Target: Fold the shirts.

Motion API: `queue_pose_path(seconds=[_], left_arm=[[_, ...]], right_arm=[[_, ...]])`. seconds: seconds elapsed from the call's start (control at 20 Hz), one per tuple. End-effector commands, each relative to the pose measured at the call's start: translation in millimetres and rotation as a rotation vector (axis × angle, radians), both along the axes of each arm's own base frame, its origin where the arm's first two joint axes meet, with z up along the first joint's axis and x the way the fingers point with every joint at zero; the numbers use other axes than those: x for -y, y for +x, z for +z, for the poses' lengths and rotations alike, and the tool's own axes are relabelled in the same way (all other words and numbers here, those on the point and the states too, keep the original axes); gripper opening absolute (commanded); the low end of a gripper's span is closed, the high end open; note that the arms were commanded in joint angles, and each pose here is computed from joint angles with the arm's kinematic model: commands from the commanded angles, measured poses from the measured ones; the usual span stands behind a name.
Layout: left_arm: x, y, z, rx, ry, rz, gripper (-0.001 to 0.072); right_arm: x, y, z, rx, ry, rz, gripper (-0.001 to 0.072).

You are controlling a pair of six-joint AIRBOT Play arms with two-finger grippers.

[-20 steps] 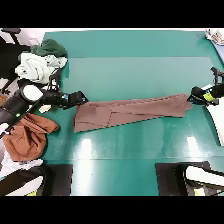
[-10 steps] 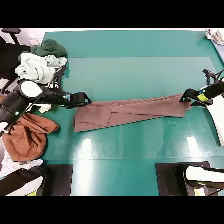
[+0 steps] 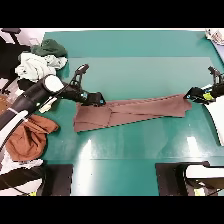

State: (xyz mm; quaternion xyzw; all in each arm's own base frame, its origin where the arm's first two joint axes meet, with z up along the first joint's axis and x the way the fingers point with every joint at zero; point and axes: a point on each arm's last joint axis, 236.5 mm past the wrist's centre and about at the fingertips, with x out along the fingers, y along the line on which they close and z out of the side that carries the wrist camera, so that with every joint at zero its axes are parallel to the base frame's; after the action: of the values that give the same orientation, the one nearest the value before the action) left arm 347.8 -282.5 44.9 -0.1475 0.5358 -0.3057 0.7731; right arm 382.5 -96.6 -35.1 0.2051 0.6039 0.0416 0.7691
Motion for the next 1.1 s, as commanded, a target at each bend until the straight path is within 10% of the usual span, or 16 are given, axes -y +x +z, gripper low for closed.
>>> queue_pose_path(seconds=[0.0,0.4,0.5,0.65,1.05], left_arm=[[14.4,14.2,0.2,0.007,0.002,-0.026,0.0583],[59.2,-0.8,-24.8,-0.025,0.024,-0.132,0.0583],[69.3,-3.2,-31.4,-0.022,0.024,-0.142,0.0425],[79.1,-6.0,-44.8,-0.029,0.032,-0.152,0.0416],[100.3,-28.8,-81.0,-0.081,0.072,-0.212,0.0240]], right_arm=[[-28.8,9.9,5.1,0.035,0.243,0.104,0.0720],[-71.3,-26.0,-45.7,-0.172,0.313,0.250,0.0686],[-86.0,-45.8,-55.5,-0.240,0.330,0.286,0.0372],[-104.2,-69.8,-52.9,-0.317,0.393,0.295,0.0018],[-167.8,-56.9,72.9,-0.088,0.514,0.108,0.0015]])
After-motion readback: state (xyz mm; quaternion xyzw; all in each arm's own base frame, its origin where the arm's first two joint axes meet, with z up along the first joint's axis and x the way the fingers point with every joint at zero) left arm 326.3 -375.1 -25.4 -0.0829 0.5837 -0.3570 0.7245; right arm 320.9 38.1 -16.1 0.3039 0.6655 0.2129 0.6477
